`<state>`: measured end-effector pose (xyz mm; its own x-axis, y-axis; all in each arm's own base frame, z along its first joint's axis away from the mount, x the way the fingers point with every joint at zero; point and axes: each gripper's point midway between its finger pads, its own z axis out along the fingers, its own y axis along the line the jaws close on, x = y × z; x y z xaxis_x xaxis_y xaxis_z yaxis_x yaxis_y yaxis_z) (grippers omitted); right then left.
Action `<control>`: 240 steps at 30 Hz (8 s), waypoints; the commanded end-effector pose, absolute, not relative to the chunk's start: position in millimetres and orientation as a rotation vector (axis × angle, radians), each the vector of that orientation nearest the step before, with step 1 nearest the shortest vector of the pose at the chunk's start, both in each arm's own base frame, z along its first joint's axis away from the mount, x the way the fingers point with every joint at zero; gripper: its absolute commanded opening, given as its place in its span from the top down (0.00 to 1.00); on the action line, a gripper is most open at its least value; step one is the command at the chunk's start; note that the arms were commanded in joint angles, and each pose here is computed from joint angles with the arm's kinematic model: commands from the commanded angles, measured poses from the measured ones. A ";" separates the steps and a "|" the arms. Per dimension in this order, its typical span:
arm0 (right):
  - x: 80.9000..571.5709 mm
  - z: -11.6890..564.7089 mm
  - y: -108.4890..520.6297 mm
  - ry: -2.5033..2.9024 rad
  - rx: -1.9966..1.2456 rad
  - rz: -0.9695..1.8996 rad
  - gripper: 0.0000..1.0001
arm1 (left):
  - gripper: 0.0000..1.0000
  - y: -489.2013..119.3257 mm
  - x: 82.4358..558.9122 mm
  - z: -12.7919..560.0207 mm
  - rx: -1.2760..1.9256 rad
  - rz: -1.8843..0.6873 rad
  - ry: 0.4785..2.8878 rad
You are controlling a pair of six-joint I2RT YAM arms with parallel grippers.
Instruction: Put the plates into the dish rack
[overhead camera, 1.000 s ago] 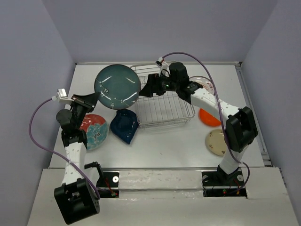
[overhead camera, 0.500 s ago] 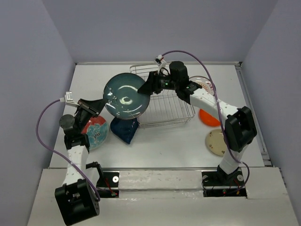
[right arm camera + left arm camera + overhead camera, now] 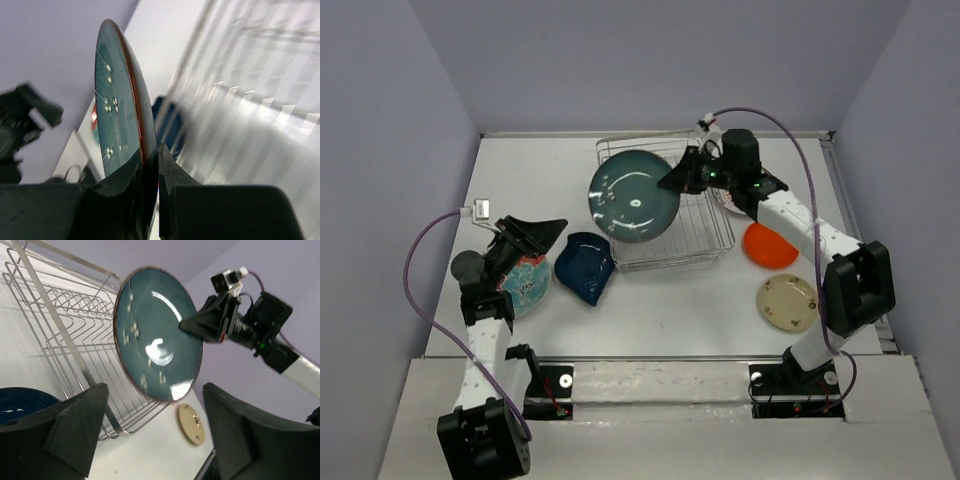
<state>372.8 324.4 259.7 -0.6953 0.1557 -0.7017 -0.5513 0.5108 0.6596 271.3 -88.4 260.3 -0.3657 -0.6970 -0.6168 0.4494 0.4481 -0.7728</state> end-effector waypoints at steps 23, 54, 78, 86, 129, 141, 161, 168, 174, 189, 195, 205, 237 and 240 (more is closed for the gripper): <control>542.9 356.3 97.1 1.775 0.064 0.024 0.93 | 0.01 -151.6 219.6 269.5 0.264 -0.833 1.654; 503.0 337.3 186.0 1.842 -0.090 0.111 0.36 | 0.01 -106.7 232.8 269.6 0.008 -0.618 1.670; 223.0 205.6 534.1 1.938 -0.056 1.235 0.71 | 0.01 -3.1 204.1 339.1 -0.355 -0.255 1.317; 213.2 139.5 573.2 2.042 0.060 1.170 0.43 | 0.01 -5.6 199.3 344.5 -0.351 -0.289 1.288; 256.5 47.4 593.1 2.054 -0.010 1.011 0.93 | 0.01 -30.0 195.9 347.5 -0.269 -0.403 1.289; 261.5 204.6 582.4 1.759 -0.092 1.140 0.93 | 0.01 -24.2 198.4 345.4 -0.289 -0.368 1.298; 337.0 373.7 497.9 1.484 0.031 1.517 0.93 | 0.01 -20.2 200.9 343.3 -0.300 -0.342 1.305; 386.3 414.7 397.8 1.416 0.137 1.229 0.93 | 0.01 -24.3 199.9 343.8 -0.281 -0.360 1.305; 418.3 431.8 306.1 1.411 0.156 0.701 0.93 | 0.01 -27.8 197.7 342.7 -0.263 -0.378 1.306; 475.5 475.2 183.0 1.354 0.059 -0.050 0.93 | 0.01 -33.8 196.3 340.5 -0.243 -0.406 1.318; 495.1 465.5 170.7 1.378 -0.008 -0.191 0.93 | 0.01 -35.2 196.5 339.5 -0.239 -0.411 1.323; 531.5 413.7 184.0 1.465 -0.095 -0.291 0.93 | 0.01 -35.9 197.5 338.3 -0.238 -0.410 1.329; 548.7 400.3 169.5 1.487 -0.128 -0.367 0.93 | 0.01 -38.0 201.2 335.0 -0.236 -0.409 1.348; 551.6 382.5 174.2 1.519 -0.137 -0.347 0.93 | 0.01 -38.4 202.3 333.1 -0.236 -0.408 1.354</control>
<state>555.9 182.6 314.9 -0.1575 -0.4286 -0.8897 0.0408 0.8973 -0.4395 198.3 -35.3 328.9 0.1521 -0.4107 -0.8990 0.1354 0.9097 -0.3926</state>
